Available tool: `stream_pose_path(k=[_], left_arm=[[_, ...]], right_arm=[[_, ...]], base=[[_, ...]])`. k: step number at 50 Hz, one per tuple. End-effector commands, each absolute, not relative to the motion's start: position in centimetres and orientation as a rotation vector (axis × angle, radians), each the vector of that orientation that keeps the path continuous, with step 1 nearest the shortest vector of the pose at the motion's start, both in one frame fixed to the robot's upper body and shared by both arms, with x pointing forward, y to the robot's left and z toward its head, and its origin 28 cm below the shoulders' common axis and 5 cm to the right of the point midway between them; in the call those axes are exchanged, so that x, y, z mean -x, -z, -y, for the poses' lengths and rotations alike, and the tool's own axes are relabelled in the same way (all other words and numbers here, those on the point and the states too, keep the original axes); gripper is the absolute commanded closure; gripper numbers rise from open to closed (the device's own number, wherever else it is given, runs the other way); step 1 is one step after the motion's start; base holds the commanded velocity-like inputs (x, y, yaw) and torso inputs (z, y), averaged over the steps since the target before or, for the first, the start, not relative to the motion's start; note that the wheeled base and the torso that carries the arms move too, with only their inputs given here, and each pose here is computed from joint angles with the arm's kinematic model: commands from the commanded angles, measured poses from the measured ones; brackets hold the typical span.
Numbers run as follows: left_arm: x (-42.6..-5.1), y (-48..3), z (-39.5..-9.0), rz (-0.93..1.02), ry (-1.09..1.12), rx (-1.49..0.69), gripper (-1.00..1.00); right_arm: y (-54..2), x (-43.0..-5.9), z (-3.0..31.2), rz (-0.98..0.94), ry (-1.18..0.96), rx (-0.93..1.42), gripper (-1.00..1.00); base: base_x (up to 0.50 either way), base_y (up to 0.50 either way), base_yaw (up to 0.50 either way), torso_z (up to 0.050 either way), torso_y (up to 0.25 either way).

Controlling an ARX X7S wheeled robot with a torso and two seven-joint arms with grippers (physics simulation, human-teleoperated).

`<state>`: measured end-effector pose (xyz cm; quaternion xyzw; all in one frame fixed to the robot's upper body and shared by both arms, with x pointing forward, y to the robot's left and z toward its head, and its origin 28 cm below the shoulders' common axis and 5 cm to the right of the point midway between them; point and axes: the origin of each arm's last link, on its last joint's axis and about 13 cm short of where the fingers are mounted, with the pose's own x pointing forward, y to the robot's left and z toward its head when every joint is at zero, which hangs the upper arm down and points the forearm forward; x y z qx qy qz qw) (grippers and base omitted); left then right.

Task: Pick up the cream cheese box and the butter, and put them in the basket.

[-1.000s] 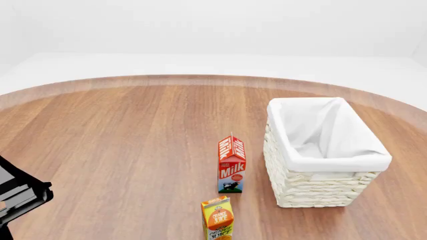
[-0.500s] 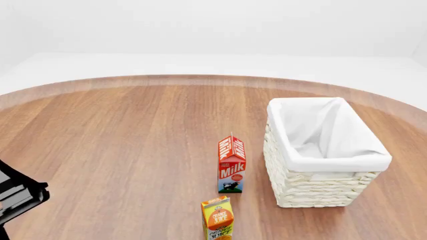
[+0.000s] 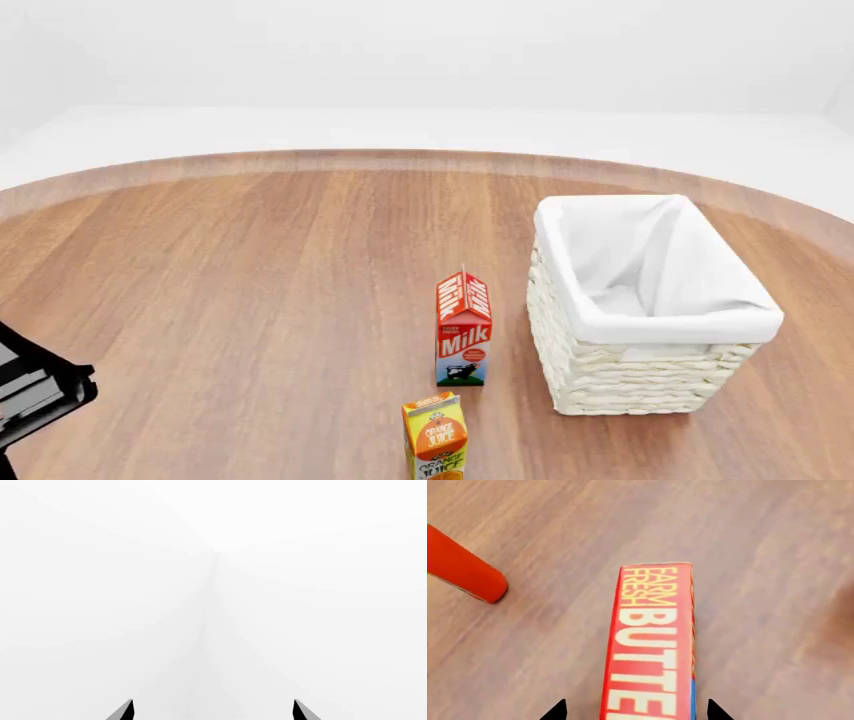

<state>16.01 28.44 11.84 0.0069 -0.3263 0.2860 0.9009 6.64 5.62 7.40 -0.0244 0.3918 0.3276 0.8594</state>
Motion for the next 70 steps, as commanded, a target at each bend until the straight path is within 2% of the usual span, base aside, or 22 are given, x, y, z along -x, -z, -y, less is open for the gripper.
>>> stream_pose_path(k=[1, 64, 65, 70], left_arm=[[-15.9, -12.1, -28.6, 0.683, -0.601, -0.018, -1.0], [-16.0, -11.8, -28.6, 0.679, -0.603, -0.017, -1.0], [-16.0, -11.8, -28.6, 0.679, -0.604, -0.017, -1.0], [-16.0, -11.8, -28.6, 0.679, -0.604, -0.017, -1.0]], right_arm=[[-7.5, -7.2, -6.0, -0.809, -0.709, 0.015, -1.0], [-4.4, -8.0, -5.8, -0.913, -0.683, 0.005, -1.0], [-4.3, -8.1, -5.8, -0.915, -0.678, 0.012, 1.0], [-4.1, -8.0, -5.9, -0.911, -0.684, 0.025, 1.0]], base=[[0.0, 0.0, 0.0, 0.0, 0.0], [0.0, 0.0, 0.0, 0.0, 0.0], [0.0, 0.0, 0.0, 0.0, 0.0], [0.0, 0.0, 0.0, 0.0, 0.0]])
